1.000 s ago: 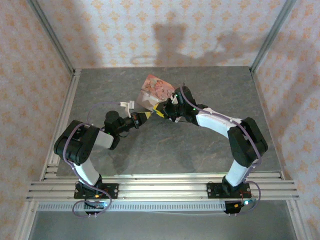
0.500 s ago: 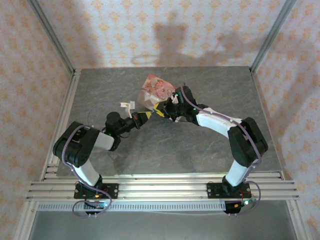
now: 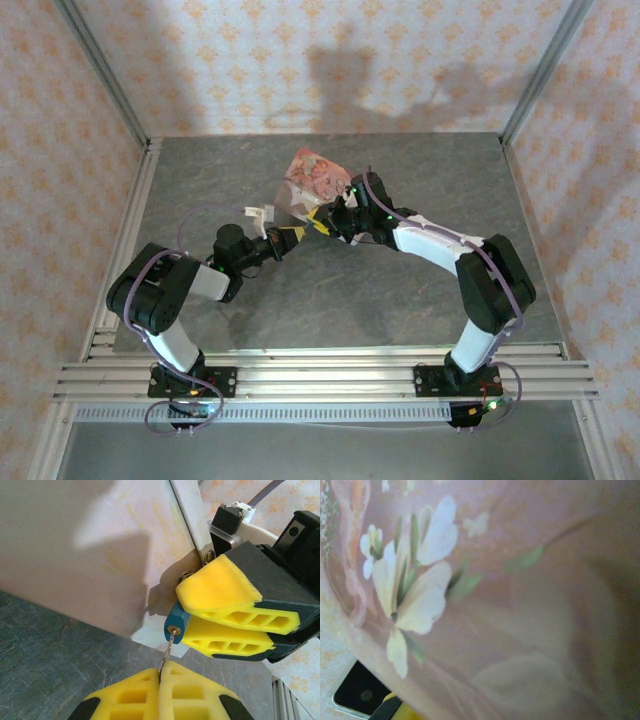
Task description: Unlock the padlock with the key
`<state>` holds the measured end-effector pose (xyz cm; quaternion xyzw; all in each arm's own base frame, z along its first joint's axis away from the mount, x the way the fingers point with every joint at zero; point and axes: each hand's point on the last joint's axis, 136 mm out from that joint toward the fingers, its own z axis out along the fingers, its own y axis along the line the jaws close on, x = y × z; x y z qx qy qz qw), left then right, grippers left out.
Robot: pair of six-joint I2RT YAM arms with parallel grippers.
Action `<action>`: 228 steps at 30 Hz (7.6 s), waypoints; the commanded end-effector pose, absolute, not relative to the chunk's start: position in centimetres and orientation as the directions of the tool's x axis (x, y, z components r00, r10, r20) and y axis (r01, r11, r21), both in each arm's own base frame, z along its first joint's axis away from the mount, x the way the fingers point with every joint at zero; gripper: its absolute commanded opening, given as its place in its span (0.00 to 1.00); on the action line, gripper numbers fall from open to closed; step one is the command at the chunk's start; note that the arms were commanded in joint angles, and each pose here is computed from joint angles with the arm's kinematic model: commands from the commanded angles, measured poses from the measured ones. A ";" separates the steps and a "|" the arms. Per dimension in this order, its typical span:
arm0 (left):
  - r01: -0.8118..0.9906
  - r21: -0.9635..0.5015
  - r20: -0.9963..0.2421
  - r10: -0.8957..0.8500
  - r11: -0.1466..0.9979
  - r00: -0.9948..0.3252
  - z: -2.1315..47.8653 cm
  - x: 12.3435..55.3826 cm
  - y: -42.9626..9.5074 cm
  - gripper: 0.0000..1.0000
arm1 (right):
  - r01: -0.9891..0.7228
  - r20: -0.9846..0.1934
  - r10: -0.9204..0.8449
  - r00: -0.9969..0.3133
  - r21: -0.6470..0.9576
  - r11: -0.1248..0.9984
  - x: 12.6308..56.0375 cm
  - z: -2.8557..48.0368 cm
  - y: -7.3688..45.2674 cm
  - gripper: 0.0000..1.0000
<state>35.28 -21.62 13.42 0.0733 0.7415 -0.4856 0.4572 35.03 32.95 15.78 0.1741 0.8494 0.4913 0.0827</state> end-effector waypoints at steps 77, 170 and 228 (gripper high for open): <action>0.555 -0.632 -0.769 -0.346 0.541 -0.538 16.0 35.0 -22.2 0.00 | 0.141 0.104 0.101 -0.989 0.840 0.523 30.6 16.5 34.0 0.00; 0.554 -0.634 -0.744 -0.233 0.540 -0.626 15.6 33.7 -23.9 0.00 | 0.082 0.131 -0.020 -0.991 0.726 0.683 26.9 10.7 32.7 0.00; 0.299 -0.800 -0.533 -0.388 0.521 -0.752 6.5 34.6 -23.4 0.00 | 0.195 -0.168 0.419 -0.892 0.695 0.692 29.6 9.1 29.2 0.15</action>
